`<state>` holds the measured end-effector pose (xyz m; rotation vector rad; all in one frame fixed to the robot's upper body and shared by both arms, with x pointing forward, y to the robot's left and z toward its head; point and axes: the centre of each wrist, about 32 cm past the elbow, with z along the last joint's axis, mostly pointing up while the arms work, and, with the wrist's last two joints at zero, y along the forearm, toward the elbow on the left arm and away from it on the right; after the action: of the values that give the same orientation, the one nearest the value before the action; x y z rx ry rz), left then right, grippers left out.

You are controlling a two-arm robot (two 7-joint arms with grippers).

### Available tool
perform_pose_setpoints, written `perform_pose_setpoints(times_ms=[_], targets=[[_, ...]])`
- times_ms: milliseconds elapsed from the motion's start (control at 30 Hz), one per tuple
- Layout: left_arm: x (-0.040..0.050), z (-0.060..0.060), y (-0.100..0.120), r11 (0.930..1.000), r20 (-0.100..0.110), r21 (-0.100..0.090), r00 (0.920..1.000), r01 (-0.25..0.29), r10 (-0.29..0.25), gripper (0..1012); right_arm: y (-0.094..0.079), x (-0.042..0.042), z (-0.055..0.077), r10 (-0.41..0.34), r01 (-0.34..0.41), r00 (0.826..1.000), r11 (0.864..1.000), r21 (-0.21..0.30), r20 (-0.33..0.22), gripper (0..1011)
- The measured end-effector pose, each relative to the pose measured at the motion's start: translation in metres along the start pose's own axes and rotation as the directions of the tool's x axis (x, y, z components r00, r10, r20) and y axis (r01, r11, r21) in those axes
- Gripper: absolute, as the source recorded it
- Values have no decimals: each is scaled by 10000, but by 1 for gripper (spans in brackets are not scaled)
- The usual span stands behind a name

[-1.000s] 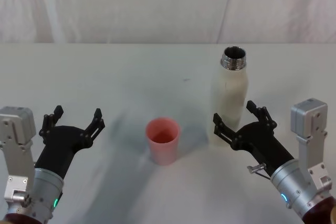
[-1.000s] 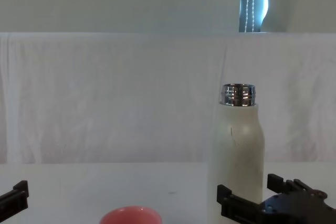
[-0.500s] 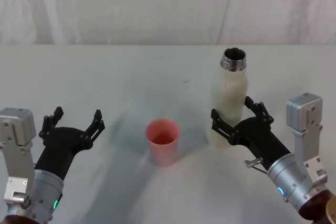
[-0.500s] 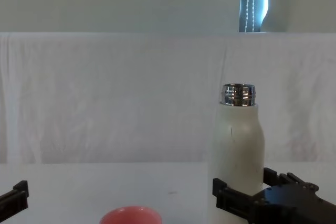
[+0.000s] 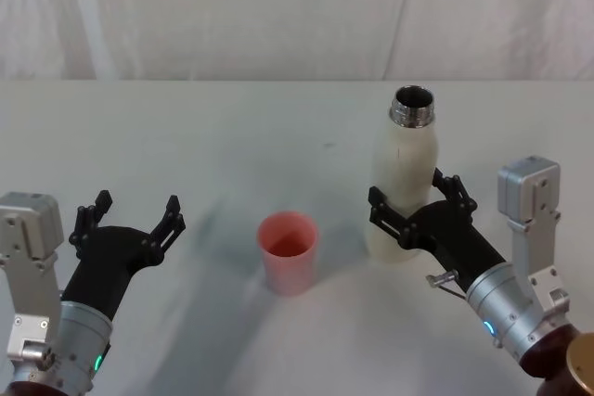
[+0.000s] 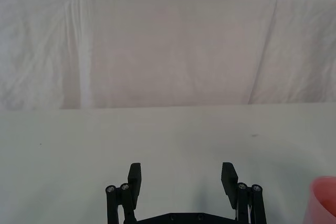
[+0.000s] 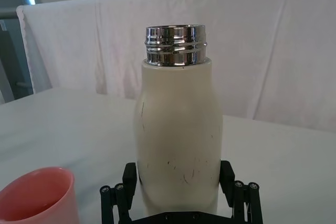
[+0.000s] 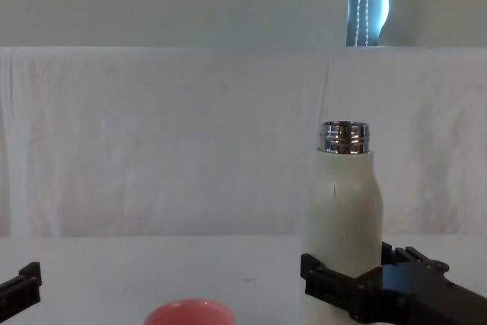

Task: Grasp the thermos with one hand and pour water into the cup lid.

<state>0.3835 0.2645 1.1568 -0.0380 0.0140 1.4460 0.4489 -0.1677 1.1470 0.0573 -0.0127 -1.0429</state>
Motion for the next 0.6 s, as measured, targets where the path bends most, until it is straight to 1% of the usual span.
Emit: perform_pose_setpoints(times_ms=[333,600], targets=[[0,0,0,10000,0,0,10000,0,0,1001,74,9,12,32,-32,10000,10000,44,-76,1003],[0,0,0,10000,0,0,10000,0,0,1001,80,5,11,2,-2,10000,10000,24,-91,1003]])
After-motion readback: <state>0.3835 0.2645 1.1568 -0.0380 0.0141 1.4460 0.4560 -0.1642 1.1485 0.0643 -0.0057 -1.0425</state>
